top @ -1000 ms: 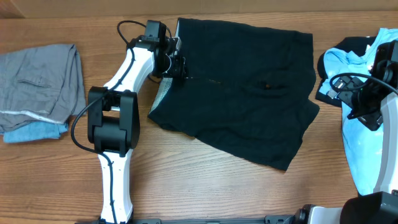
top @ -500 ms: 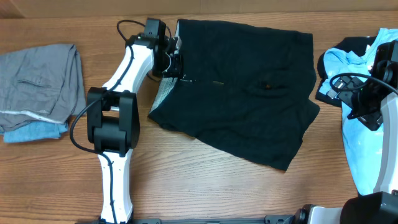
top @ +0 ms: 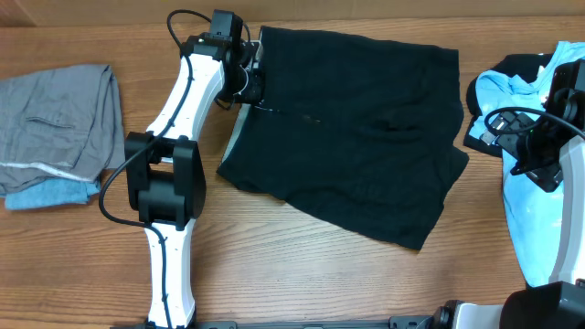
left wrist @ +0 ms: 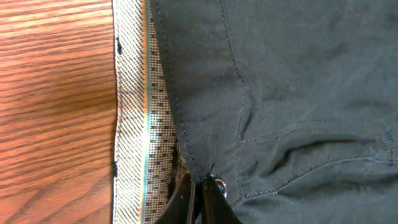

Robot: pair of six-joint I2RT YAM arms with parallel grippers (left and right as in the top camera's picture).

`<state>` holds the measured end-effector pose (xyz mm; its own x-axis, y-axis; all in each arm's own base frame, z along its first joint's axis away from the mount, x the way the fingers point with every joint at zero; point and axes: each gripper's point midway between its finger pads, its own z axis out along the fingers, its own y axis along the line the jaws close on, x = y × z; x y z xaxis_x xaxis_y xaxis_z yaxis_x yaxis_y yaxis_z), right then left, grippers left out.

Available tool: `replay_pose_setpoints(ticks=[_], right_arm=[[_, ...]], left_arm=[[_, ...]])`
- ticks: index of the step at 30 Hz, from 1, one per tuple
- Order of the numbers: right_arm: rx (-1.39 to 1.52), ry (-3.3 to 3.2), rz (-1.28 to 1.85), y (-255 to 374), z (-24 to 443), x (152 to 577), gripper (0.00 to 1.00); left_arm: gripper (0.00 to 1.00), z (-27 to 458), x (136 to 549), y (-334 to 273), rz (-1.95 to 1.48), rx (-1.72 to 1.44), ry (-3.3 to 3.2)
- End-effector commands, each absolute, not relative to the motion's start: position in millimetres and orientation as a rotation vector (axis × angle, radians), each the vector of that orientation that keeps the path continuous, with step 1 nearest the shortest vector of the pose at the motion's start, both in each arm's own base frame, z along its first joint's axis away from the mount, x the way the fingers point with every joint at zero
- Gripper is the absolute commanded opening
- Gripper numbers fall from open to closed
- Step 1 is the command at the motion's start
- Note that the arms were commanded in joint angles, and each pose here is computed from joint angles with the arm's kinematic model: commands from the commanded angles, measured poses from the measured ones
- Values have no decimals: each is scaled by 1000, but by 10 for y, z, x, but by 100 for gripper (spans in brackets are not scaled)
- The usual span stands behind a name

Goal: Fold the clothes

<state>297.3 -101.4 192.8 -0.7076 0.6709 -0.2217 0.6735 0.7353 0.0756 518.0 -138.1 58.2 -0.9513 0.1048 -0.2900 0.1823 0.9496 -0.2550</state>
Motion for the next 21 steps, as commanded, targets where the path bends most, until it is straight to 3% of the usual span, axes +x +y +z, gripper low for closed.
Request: replay_pose_setpoints(ticks=[1, 17, 21], right_arm=[[1063, 2687, -31, -1060, 1962, 2999, 100], [1063, 2687, -31, -1060, 1962, 2999, 100], [1063, 2687, -31, -1060, 1962, 2999, 100]], left_arm=[[5, 676, 5276, -1207, -338, 207, 2799], [4, 633, 5265, -1024, -210, 160, 2826], [4, 583, 5263, -899, -132, -5, 2846]])
